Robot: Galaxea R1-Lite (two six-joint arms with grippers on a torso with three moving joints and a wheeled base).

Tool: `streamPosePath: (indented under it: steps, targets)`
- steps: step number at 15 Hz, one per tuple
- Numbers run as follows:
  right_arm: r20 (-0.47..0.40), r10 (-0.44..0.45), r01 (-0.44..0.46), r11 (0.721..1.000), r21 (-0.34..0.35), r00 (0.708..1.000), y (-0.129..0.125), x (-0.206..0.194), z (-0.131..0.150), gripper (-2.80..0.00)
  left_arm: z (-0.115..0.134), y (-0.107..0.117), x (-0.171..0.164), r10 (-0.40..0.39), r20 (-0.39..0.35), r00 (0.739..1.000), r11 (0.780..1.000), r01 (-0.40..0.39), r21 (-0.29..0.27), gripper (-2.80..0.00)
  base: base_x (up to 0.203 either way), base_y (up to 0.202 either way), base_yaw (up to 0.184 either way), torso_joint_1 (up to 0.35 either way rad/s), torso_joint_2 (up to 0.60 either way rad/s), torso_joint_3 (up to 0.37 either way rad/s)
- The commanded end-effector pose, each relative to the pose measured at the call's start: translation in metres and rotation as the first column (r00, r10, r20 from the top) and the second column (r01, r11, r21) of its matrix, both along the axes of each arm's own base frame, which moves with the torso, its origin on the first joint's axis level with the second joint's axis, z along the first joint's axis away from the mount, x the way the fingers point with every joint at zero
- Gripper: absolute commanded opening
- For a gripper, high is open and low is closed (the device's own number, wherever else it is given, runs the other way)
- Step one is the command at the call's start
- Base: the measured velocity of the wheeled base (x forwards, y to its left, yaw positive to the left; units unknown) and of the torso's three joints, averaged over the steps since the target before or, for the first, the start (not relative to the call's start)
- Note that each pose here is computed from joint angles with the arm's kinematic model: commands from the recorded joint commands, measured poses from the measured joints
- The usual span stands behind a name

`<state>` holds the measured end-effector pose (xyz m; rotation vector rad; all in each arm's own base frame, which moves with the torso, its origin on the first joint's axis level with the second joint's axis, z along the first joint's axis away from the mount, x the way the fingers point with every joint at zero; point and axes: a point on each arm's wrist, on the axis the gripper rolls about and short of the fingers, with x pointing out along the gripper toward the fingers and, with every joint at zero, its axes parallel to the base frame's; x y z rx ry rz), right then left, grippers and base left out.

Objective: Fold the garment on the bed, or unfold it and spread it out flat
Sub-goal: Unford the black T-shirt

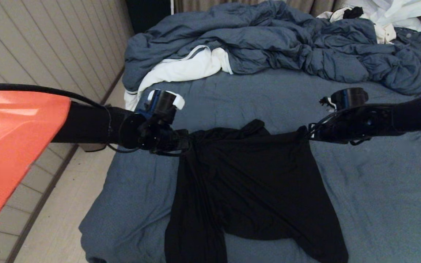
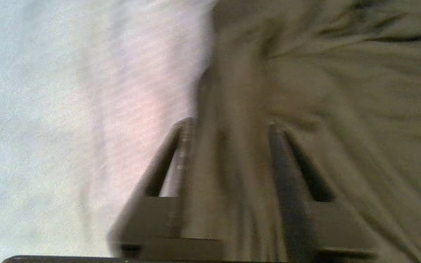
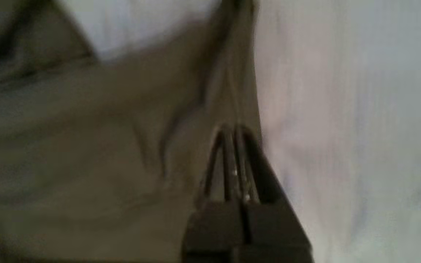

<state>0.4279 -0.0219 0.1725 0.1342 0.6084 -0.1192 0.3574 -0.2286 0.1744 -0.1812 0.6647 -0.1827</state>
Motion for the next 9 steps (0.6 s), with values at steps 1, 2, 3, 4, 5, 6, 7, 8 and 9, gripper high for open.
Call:
streamPosePath:
  steps: [1,2,3,4,5,6,7,8,9]
  targets:
    - [-0.047,0.004,-0.003,1.0,0.008,0.999,0.002,-0.025,0.002,-2.8,-0.011,0.011,-0.013,0.012,-0.059,0.998,0.999,-0.01,0.033,-2.8,0.0,0.0,0.0,0.0,0.0,0.0]
    - [-0.09,0.011,-0.01,1.0,0.015,0.996,0.004,-0.033,-0.008,-2.8,-0.021,0.014,-0.018,0.016,-0.093,0.996,0.999,-0.011,0.053,-2.8,0.0,0.0,0.0,0.0,0.0,0.0]
    - [-0.126,0.027,-0.024,0.999,0.028,0.992,0.007,-0.042,-0.017,-2.8,-0.024,0.016,-0.025,0.015,-0.113,0.994,0.998,-0.008,0.058,-2.8,0.0,0.0,0.0,0.0,0.0,0.0]
    - [-0.154,0.054,-0.046,0.998,0.052,0.987,0.008,-0.052,-0.023,-2.8,-0.026,0.011,-0.032,0.003,-0.124,0.992,0.999,0.003,0.051,-2.8,0.0,0.0,0.0,0.0,0.0,0.0]
    - [-0.171,0.083,-0.07,0.995,0.077,0.982,0.01,-0.061,-0.028,-2.8,-0.029,0.002,-0.038,-0.012,-0.135,0.991,0.999,0.018,0.048,-2.8,0.0,0.0,0.0,0.0,0.0,0.0]
    - [-0.187,0.108,-0.091,0.991,0.101,0.976,0.011,-0.069,-0.033,-2.8,-0.033,-0.007,-0.045,-0.034,-0.146,0.989,0.998,0.042,0.05,-2.8,0.0,0.0,0.0,0.0,0.0,0.0]
    - [-0.207,0.129,-0.107,0.988,0.114,0.97,0.014,-0.075,-0.039,-2.8,-0.038,-0.014,-0.053,-0.057,-0.163,0.985,0.996,0.067,0.059,-2.8,0.0,0.0,0.0,0.0,0.0,0.0]
    - [-0.23,0.155,-0.13,0.984,0.12,0.961,0.02,-0.079,-0.048,-2.8,-0.047,-0.018,-0.062,-0.073,-0.19,0.979,0.993,0.089,0.074,-2.8,0.0,0.0,0.0,0.0,0.0,0.0]
    - [-0.243,0.173,-0.147,0.982,0.122,0.954,0.026,-0.081,-0.057,-2.8,-0.055,-0.02,-0.07,-0.082,-0.216,0.973,0.991,0.102,0.084,-2.8,0.0,0.0,0.0,0.0,0.0,0.0]
